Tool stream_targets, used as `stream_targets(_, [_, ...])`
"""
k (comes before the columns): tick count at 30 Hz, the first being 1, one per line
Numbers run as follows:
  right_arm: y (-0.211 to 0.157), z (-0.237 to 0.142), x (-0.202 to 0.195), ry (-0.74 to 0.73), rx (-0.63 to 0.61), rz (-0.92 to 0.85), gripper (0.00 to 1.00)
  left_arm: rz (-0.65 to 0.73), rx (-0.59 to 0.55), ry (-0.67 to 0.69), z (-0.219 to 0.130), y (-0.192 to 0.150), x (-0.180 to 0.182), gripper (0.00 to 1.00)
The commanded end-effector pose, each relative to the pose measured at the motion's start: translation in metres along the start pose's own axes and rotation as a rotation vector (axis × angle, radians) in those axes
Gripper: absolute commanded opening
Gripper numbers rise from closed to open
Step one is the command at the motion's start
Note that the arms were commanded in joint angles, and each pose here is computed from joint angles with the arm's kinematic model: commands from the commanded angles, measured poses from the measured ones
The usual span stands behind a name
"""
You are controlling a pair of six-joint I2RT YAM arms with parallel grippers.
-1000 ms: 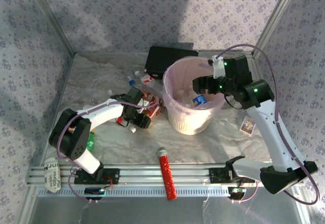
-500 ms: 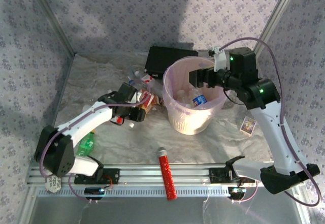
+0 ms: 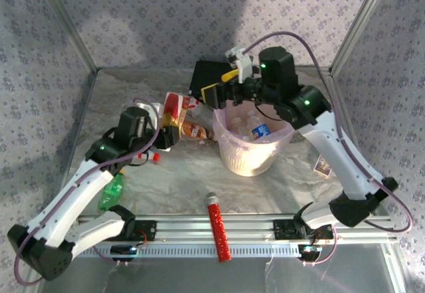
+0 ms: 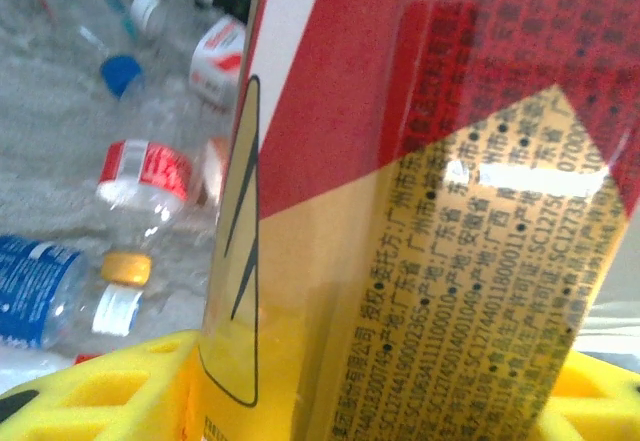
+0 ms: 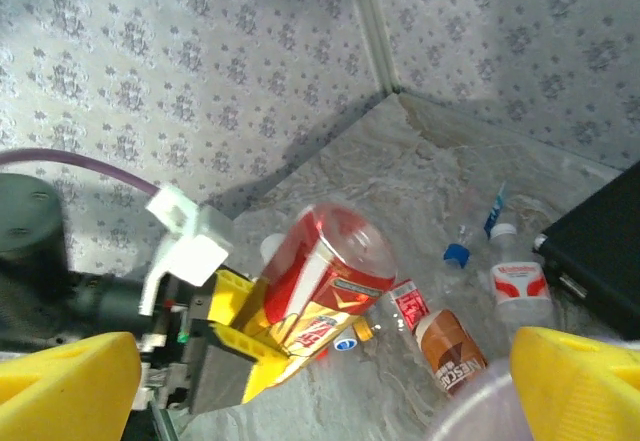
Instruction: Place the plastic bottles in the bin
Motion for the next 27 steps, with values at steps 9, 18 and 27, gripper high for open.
stream_targets(9, [0.005,0.086,0.017,0.166,0.077,0.037,0.99,-0.052,-0.146,-0.381,-0.026,0.022,-0.049,0.36])
stream_targets(18, [-0.01,0.115,0.019,0.251,0.138,0.105,0.89,-0.051,-0.178,-0.374,-0.027,0.028,-0.05,0.36])
stream_targets(27, [0.007,0.101,0.007,0.205,0.078,0.083,0.67,-0.062,-0.172,-0.306,-0.021,0.025,-0.04,0.84])
Point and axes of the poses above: each hand's point on the last joint's axis, 136 mm out from that joint toward the fingers, its own z axis out along the fingers, its own x axis along the line the jaws close on, y = z × x, the point moved 5 cm from there along -z, back along the fingers, and after that the axes turned 11 degrees about -z, right-handed, at the moved point
